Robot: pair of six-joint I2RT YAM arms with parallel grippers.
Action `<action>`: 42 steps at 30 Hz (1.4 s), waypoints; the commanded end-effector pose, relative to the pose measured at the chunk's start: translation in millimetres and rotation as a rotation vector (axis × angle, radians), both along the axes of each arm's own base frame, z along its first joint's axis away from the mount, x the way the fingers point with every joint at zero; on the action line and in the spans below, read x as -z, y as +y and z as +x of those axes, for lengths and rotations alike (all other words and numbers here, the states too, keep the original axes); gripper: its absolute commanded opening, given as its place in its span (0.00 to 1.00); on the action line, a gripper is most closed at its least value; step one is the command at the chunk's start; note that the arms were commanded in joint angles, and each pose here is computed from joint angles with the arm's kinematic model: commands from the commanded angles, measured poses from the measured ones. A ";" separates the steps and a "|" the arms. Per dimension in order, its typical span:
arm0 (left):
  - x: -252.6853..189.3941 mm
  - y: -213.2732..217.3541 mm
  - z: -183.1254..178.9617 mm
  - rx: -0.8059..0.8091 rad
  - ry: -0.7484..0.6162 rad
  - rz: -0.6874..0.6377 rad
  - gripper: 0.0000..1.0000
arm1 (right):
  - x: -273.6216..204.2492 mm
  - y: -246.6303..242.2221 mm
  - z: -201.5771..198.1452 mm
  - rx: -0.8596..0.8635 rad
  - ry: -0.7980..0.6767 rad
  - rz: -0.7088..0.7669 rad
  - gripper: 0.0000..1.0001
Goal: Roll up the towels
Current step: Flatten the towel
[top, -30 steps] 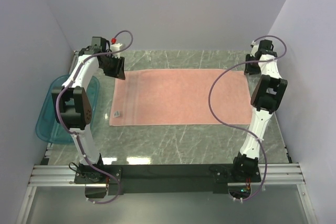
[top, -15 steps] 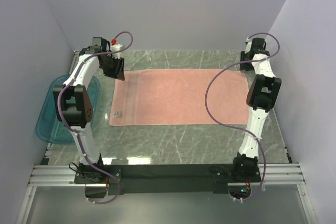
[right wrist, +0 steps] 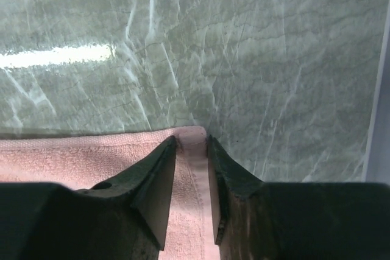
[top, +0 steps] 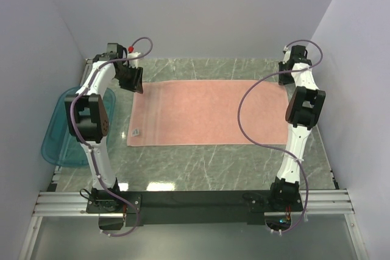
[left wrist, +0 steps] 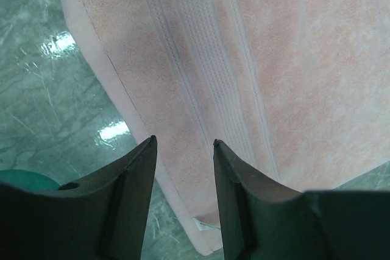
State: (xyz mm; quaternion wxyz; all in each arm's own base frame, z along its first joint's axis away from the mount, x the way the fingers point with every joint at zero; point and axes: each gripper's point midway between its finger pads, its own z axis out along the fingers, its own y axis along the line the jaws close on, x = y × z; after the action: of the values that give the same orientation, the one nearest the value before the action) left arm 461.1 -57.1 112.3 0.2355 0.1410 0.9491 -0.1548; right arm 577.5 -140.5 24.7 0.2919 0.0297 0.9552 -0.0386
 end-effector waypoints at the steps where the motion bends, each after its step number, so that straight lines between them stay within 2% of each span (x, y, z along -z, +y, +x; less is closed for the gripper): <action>1: -9.3 3.8 18.5 -0.009 -0.039 0.016 0.48 | 10.6 3.1 -1.0 -0.023 0.031 0.008 0.32; 2: -8.5 3.4 19.4 -0.011 -0.029 0.014 0.48 | 12.9 4.2 -1.4 -0.028 0.035 0.008 0.30; 5: -7.3 2.4 33.0 -0.026 -0.033 0.005 0.49 | 14.0 6.0 -3.2 -0.040 0.040 0.013 0.13; 6: -2.1 2.3 38.4 -0.034 -0.032 0.002 0.49 | 13.4 5.9 -3.9 -0.039 0.040 0.012 0.01; 7: -7.0 2.1 47.0 -0.045 -0.056 -0.002 0.49 | 11.2 6.2 -2.4 -0.040 0.033 0.009 0.00; 12: -9.0 -0.8 84.8 -0.120 -0.140 -0.045 0.51 | -1.1 4.5 0.8 -0.044 0.005 -0.001 0.00; 15: 1.2 2.0 98.9 -0.163 -0.155 -0.043 0.47 | -9.4 3.1 3.6 -0.046 -0.015 -0.006 0.00; 25: 29.5 24.9 133.1 -0.245 -0.208 0.062 0.40 | -17.4 8.7 1.9 -0.056 -0.022 0.019 0.00; 33: 69.1 34.4 130.3 -0.257 -0.146 0.121 0.39 | -16.3 8.6 0.2 -0.061 -0.016 0.016 0.00; 42: 93.8 37.2 124.1 -0.253 -0.098 0.144 0.42 | -19.2 10.3 0.9 -0.069 -0.018 0.018 0.00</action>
State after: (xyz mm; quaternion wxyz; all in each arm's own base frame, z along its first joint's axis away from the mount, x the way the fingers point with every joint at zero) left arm 582.2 -25.4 29.7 0.2944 0.0464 0.9526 -0.0601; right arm 578.5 -134.1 24.4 0.2933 0.0086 0.9557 -0.0224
